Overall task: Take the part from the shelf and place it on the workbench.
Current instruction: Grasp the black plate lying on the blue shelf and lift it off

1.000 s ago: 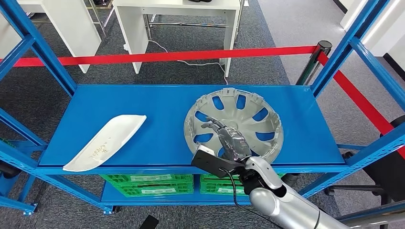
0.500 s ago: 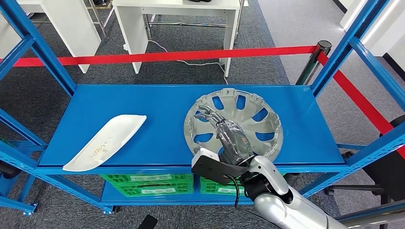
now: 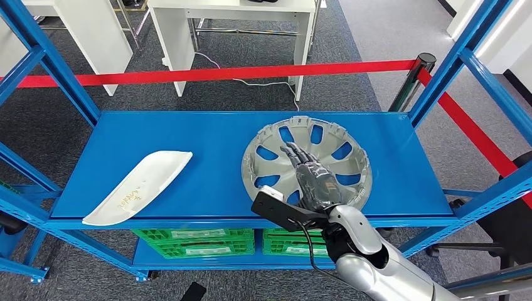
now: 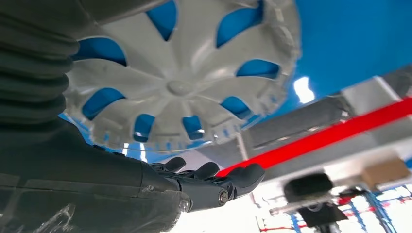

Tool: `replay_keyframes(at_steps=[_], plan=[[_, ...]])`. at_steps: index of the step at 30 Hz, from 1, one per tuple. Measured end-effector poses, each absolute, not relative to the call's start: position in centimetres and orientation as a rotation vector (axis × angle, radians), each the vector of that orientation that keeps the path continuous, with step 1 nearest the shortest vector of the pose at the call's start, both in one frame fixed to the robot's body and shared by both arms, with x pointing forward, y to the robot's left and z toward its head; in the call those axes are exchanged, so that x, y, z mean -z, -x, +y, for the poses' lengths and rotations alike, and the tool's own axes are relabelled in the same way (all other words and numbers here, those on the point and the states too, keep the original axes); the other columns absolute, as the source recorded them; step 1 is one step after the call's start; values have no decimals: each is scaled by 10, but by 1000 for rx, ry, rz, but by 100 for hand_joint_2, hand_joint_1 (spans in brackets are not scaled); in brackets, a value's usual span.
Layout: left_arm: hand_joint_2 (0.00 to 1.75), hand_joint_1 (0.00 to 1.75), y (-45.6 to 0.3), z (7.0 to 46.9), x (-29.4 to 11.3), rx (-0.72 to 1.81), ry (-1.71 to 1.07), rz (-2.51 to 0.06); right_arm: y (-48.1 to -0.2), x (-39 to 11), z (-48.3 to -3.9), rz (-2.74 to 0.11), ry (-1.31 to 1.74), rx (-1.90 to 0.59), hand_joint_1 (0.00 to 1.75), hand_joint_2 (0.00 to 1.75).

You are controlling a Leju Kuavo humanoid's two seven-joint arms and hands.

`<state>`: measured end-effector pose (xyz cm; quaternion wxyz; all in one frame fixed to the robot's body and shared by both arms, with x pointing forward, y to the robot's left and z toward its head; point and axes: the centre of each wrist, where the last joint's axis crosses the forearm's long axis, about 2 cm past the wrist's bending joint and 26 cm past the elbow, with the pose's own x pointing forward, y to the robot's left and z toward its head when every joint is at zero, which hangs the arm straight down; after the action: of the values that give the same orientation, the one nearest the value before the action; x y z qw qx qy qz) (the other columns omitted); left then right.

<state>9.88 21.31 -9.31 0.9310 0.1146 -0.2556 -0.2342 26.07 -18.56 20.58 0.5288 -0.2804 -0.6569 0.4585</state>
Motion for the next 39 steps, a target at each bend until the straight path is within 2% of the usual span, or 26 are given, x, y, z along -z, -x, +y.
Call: replay_keyframes(at_steps=[10, 20, 24, 39], plan=[[0, 0, -100, 213, 93, 493, -241, -501, -268, -180, -195, -1242, 670, -1288, 0, 0], [0, 0, -106, 213, 91, 511, -253, -499, -276, -143, -212, -1070, 665, -1295, 0, 0], [0, 0, -107, 213, 91, 510, -254, -501, -277, -134, -217, -1056, 669, -1275, 0, 175], [0, 0, -107, 214, 91, 506, -252, -509, -279, -127, -221, -1064, 677, -1255, 0, 175]])
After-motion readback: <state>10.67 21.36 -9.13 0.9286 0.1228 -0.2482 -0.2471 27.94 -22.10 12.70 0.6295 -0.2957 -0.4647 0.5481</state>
